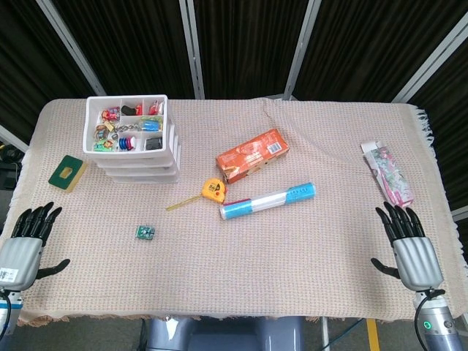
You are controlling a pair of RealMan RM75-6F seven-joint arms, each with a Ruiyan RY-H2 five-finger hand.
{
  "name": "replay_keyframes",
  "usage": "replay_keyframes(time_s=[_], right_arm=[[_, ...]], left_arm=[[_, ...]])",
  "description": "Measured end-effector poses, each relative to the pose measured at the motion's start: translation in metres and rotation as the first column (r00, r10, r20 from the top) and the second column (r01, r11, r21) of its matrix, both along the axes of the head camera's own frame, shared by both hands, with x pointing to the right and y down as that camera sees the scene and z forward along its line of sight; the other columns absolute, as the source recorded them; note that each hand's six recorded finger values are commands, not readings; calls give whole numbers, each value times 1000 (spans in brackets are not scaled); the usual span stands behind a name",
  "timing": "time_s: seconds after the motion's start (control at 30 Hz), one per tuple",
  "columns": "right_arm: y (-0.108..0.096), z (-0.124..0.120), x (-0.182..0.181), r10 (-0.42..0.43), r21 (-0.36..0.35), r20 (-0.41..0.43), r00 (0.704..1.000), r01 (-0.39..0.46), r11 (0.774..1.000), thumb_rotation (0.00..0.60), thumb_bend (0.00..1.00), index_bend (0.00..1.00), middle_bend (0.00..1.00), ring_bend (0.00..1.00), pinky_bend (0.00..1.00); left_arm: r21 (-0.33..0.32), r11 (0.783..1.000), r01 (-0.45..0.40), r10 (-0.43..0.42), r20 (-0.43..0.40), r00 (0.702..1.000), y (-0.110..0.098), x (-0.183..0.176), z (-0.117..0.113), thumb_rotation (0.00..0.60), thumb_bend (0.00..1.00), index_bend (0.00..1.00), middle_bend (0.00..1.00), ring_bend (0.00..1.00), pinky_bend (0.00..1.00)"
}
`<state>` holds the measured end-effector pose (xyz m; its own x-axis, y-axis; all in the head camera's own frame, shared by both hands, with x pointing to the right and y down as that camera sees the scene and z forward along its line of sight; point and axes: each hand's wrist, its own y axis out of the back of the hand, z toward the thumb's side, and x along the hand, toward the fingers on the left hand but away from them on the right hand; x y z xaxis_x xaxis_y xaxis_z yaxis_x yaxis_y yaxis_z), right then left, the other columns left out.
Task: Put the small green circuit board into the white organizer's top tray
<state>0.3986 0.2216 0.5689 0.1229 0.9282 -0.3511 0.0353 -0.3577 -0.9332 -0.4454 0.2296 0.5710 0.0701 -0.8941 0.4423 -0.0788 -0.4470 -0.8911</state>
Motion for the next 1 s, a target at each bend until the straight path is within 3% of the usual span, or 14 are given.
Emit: replay_keyframes(time_s=[0.2, 0.27, 0.37, 0.4, 0.47, 0.53, 0.63, 0.73, 0.83, 1.0], right_arm=[[0, -1, 3, 9, 0, 2, 1000, -9, 1000, 600, 0, 29, 0, 0, 0], [1, -2, 3, 10, 1, 5, 1000, -10, 1000, 600, 0, 29, 0, 0, 0], [1, -2, 2, 6, 0, 4, 1000, -6, 1000, 600, 0, 29, 0, 0, 0], [1, -2, 2, 6, 1, 4, 1000, -6, 1000, 600, 0, 29, 0, 0, 0], [1, -2, 2, 7, 0, 5, 1000, -7, 1000, 600, 0, 29, 0, 0, 0], [1, -1, 2, 7, -1, 6, 1000, -7, 1000, 600, 0, 30, 0, 0, 0], [1, -1, 2, 7, -2, 6, 1000, -7, 1000, 600, 0, 30, 0, 0, 0], [1, -1, 2, 7, -1, 6, 1000, -7, 1000, 600, 0, 30, 0, 0, 0], [1, -1, 2, 6, -1, 5, 1000, -6, 1000, 600, 0, 30, 0, 0, 0], [1, -1, 3, 7, -1, 6, 1000, -7, 1000, 600, 0, 30, 0, 0, 0]], left_arm=[[-3, 1000, -3, 3, -2, 1000, 0, 2, 0, 600, 107, 28, 0, 0, 0], [-4, 1000, -5, 5, -4, 1000, 1, 3, 0, 600, 210, 11, 0, 0, 3], [-18, 1000, 9, -9, -22, 1000, 1, 4, 2, 600, 514, 0, 0, 21, 96], [-26, 999, 18, -19, -36, 999, 1, 5, 2, 600, 620, 0, 22, 74, 163], [-35, 999, 38, -41, -66, 997, -1, 7, 3, 600, 760, 0, 169, 253, 291], [-31, 997, 70, -73, -117, 990, -9, 10, 2, 600, 888, 0, 480, 519, 442], [-6, 993, 114, -113, -202, 973, -27, 17, -1, 600, 957, 0, 696, 704, 541], [-28, 987, 161, -162, -276, 947, -40, 23, 2, 600, 955, 0, 764, 775, 583], [-103, 970, 222, -244, -343, 907, -50, 28, 12, 600, 952, 0, 811, 818, 608], [-294, 904, 310, -415, -433, 800, -63, 40, 38, 600, 989, 0, 866, 862, 630]])
